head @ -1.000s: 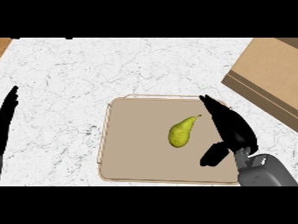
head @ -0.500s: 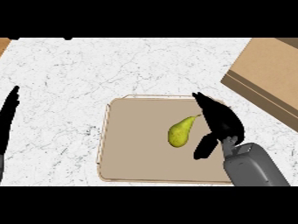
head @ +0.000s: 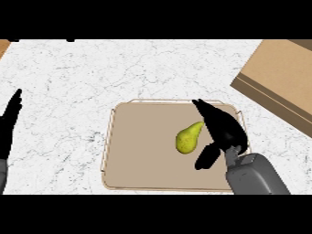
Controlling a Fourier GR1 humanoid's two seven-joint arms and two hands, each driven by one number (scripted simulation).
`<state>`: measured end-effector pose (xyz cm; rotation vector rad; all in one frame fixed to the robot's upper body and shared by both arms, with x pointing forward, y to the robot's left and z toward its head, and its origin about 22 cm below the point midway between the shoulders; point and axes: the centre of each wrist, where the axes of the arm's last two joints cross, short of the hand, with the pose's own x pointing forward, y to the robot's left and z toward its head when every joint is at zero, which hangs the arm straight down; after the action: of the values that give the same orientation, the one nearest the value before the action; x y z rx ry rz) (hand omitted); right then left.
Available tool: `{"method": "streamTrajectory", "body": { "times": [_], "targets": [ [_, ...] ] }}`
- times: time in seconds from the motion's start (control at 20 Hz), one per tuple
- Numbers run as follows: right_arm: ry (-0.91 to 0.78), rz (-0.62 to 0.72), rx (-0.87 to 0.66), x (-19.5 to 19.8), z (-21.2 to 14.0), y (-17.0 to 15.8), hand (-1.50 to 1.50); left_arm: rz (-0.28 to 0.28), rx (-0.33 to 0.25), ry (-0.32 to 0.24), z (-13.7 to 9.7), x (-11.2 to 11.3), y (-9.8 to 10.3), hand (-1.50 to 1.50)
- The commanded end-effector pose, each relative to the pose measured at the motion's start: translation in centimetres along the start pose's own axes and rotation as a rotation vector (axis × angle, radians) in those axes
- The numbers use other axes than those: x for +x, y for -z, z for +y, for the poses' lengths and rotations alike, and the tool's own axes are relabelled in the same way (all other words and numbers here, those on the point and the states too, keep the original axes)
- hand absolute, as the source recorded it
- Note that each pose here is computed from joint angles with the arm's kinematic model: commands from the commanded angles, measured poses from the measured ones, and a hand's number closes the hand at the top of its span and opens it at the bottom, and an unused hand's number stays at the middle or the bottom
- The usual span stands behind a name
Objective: Pick the pear from the tray and place it in the cardboard box
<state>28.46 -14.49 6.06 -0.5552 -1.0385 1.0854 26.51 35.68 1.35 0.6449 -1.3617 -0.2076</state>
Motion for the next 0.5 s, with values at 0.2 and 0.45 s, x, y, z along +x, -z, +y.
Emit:
{"method": "streamTrajectory", "body": {
  "times": [0.2, 0.45],
  "targets": [
    [0.012, -0.076, 0.003, 2.7, 0.8, 0.3, -1.50, 0.005, -0.004, 0.006, 0.3, 1.4, -0.2, 0.00],
    [-0.061, 0.013, 0.070, 3.4, 1.2, 0.1, -1.50, -0.005, 0.008, 0.005, 1.6, 0.5, -0.4, 0.00]
  ]
}}
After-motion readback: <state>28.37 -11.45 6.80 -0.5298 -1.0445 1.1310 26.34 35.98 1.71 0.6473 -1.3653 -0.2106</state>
